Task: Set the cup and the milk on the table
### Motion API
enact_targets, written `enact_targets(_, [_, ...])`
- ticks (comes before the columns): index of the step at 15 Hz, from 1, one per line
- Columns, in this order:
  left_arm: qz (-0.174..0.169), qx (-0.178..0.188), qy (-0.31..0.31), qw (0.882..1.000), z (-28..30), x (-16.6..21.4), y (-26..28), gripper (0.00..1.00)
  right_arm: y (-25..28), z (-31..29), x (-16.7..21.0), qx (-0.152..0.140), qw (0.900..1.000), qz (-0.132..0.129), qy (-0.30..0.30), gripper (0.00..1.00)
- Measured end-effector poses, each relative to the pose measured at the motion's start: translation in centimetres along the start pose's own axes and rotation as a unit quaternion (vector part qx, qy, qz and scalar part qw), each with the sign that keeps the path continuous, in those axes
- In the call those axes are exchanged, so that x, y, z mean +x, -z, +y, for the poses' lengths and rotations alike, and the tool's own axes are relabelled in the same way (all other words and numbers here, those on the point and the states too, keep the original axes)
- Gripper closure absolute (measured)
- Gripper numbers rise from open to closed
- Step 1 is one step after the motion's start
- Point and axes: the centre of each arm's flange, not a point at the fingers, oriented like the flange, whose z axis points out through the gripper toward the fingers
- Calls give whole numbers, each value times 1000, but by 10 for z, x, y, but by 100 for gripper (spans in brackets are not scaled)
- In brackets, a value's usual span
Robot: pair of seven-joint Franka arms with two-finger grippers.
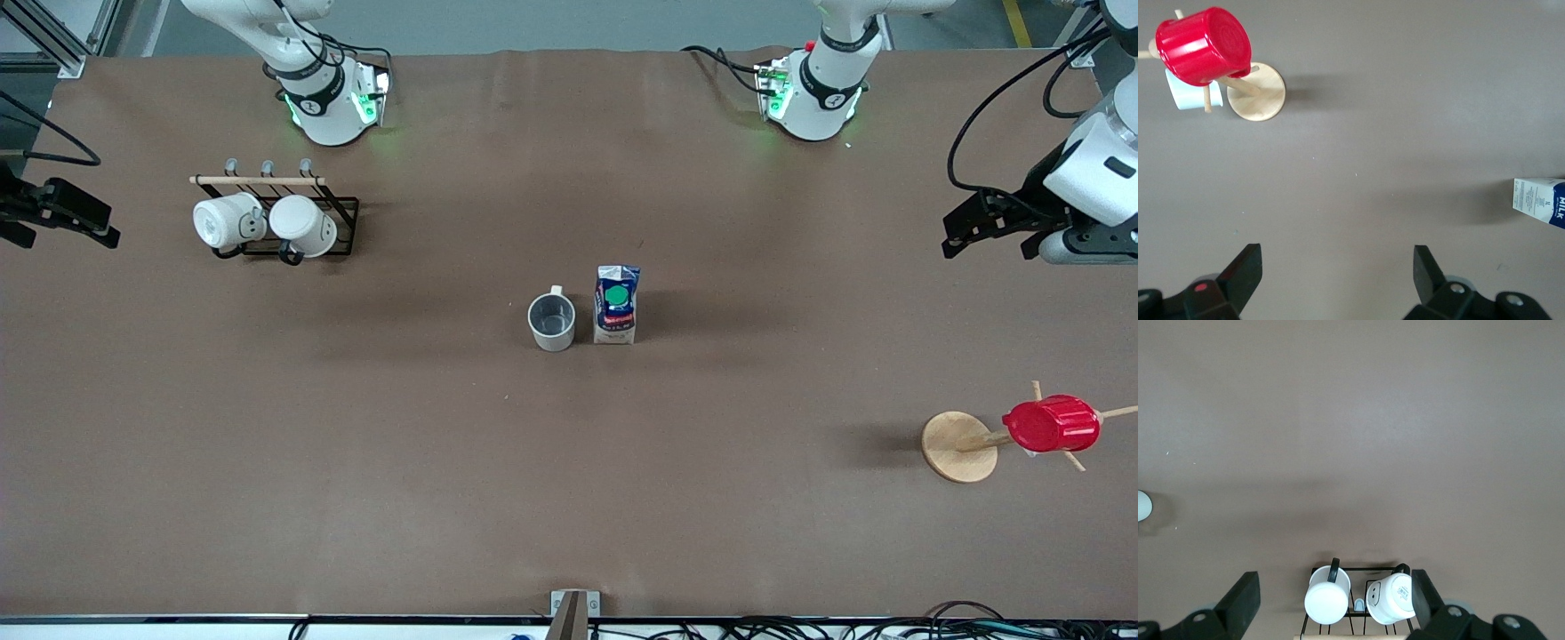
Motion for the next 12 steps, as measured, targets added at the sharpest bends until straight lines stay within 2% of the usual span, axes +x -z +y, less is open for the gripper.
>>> enact_targets(6, [7, -1, 0, 1000, 1, 11, 2, 0, 0, 0, 0, 0, 1000, 0, 0, 0])
enact_targets(12, [-3, -3, 12, 1000, 0, 12, -3, 0, 0, 0, 0, 0, 1000, 0, 0, 0])
